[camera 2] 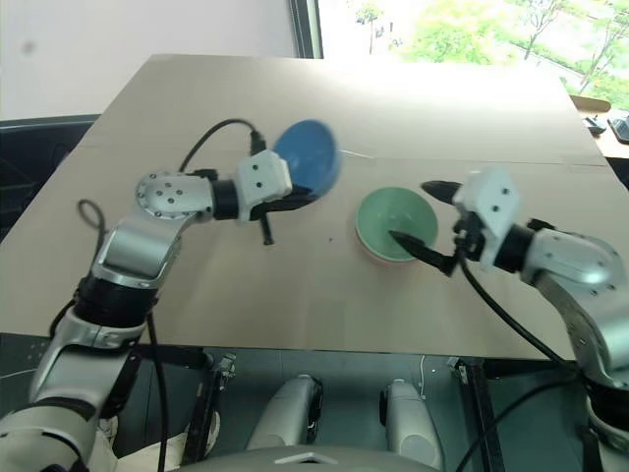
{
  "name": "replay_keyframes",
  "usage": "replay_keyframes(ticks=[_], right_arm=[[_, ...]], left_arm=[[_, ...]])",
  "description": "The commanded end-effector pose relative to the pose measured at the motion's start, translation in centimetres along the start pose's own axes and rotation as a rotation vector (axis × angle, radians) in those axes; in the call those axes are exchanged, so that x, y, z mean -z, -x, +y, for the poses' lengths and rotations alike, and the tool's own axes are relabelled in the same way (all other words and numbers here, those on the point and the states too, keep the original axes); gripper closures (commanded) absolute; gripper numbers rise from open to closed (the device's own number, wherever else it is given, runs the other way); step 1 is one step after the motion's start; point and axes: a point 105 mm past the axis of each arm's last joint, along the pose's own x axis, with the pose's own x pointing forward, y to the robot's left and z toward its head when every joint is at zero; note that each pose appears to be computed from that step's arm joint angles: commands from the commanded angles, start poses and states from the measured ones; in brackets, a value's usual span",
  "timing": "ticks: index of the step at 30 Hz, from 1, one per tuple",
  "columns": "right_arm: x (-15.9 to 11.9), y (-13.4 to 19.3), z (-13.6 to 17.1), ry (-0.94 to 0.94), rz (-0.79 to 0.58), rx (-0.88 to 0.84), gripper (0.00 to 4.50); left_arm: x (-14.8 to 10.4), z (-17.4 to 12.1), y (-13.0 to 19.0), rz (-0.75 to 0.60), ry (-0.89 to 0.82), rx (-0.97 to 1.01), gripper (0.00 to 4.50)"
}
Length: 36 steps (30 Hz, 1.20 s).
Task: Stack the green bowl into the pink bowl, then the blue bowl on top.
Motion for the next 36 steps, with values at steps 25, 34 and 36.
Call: replay_keyframes(ticks=[25, 34, 36], right_arm=[[-2.8, 8.5, 3.2, 0.026, -0.014, 0.269, 0.0], [-2.6, 7.6, 3.2, 0.02, -0.002, 0.233, 0.0], [-2.2, 7.0, 2.4, 0.022, -0.003, 0.226, 0.0]], left_arm=[[-1.9, -1.4, -4.4, -0.113, -0.326, 0.68, 3.05], [-3.7, 3.0, -3.0, -0.278, -0.073, 0.364, 1.83], [-3.2, 4.7, -1.4, -0.328, 0.065, 0.208, 1.83]])
